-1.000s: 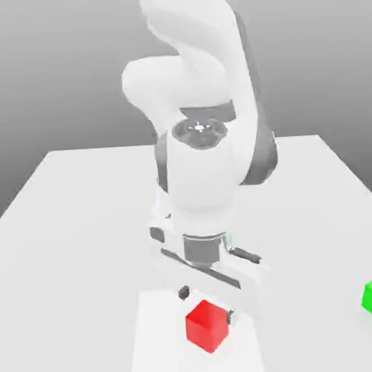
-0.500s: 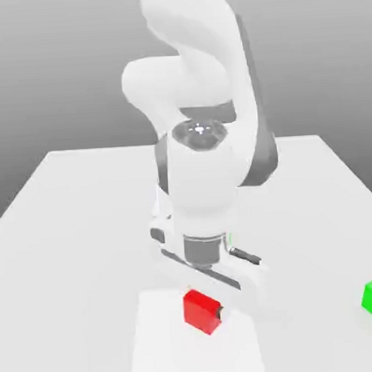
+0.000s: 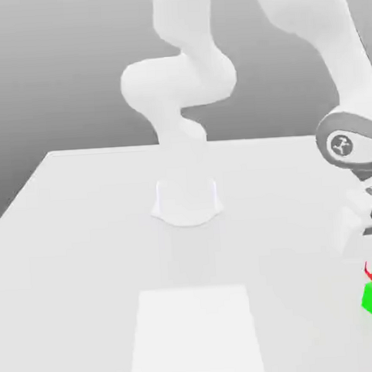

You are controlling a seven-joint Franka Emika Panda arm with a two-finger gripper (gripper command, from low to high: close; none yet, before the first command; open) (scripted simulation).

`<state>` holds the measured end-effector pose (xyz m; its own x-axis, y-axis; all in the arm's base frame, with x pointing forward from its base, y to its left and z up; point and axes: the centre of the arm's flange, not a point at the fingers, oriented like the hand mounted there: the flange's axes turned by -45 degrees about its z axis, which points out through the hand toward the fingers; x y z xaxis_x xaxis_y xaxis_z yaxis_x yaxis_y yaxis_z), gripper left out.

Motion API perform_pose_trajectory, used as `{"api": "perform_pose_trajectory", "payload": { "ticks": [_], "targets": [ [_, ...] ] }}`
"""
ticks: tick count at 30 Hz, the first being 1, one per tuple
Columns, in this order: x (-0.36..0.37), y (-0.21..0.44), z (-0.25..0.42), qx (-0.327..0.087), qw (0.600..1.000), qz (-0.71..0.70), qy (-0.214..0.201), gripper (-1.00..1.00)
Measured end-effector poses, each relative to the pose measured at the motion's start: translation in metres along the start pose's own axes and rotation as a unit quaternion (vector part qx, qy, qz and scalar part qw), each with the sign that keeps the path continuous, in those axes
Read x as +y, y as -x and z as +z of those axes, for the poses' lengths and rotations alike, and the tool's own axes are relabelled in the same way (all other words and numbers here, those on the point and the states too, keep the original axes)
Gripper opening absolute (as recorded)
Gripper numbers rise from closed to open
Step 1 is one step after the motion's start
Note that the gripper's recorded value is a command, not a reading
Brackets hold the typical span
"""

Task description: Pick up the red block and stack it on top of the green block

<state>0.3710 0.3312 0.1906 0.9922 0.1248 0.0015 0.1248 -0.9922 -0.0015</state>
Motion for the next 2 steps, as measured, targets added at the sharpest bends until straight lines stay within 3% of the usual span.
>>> {"api": "perform_pose_trajectory", "payload": {
  "ticks": [2],
  "targets": [
    [0.0000,0.0000,0.0000,0.000,1.000,0.000,0.000,1.00]
  ]
}}
